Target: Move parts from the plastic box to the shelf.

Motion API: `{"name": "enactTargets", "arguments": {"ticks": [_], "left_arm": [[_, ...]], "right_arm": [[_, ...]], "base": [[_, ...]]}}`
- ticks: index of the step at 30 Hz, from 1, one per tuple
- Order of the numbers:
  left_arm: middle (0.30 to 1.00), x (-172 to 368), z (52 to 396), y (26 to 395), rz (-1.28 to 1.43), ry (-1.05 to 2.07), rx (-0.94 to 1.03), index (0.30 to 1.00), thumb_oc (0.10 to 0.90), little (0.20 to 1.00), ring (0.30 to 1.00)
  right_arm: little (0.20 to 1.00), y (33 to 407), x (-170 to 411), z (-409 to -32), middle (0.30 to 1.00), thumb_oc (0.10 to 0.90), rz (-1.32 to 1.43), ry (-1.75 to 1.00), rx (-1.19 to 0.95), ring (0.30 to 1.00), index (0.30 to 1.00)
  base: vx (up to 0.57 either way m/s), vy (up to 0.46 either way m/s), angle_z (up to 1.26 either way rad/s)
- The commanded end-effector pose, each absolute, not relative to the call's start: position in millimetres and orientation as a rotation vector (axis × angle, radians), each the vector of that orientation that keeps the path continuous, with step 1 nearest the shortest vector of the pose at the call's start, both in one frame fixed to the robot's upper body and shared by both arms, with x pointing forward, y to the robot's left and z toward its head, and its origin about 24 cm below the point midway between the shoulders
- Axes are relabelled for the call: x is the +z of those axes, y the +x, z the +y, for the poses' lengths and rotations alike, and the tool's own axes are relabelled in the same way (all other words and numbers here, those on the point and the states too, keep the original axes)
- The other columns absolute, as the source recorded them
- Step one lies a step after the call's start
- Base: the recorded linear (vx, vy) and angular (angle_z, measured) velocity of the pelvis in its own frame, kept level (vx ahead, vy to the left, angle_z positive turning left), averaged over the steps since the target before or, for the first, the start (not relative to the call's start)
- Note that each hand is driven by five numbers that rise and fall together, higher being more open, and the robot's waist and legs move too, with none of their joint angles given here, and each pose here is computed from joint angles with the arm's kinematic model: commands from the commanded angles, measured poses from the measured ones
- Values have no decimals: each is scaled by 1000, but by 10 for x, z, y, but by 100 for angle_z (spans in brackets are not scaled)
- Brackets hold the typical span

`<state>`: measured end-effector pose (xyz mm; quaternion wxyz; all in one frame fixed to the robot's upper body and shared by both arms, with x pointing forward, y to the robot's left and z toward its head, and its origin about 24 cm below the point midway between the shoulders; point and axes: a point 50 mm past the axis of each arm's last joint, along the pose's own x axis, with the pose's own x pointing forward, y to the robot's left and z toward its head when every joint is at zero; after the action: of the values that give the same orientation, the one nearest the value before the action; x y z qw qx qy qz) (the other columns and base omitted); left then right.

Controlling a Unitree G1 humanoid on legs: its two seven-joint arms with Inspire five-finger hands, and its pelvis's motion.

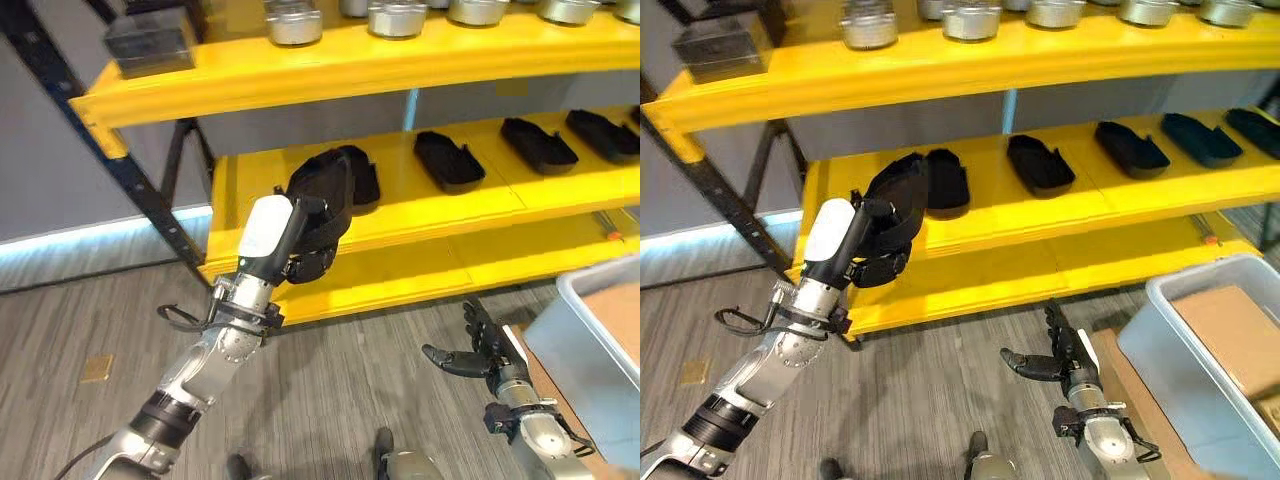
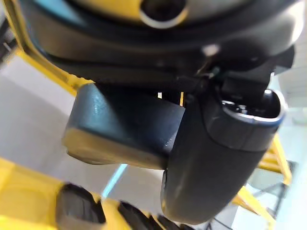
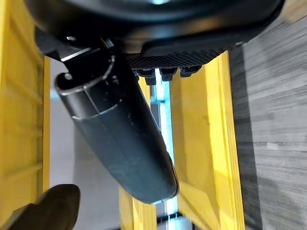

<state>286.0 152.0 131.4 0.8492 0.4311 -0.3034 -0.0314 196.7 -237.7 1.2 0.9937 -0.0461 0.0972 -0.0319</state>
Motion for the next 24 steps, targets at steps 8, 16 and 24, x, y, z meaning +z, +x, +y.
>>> {"name": "enactTargets", "arguments": {"ticks": [8, 16, 24], "left_arm": [[300, 2025, 1595, 2956, -948, 870, 199, 300, 400, 300, 300], [300, 2006, 1558, 3066, -917, 850, 252, 300, 400, 300, 300], [300, 2039, 1431, 3220, -911, 818, 310, 300, 400, 300, 300]], "right_arm": [[1000, 2215, 431, -2218, 1000, 900, -34, -93, 43, 1000, 1000], [1000, 2213, 407, -2173, 1000, 900, -19, -89, 71, 1000, 1000], [1000, 2226, 413, -2083, 1000, 900, -19, -88, 127, 1000, 1000]], "base": [[66, 71, -24], [27, -3, 8], [-11, -28, -11]]}}
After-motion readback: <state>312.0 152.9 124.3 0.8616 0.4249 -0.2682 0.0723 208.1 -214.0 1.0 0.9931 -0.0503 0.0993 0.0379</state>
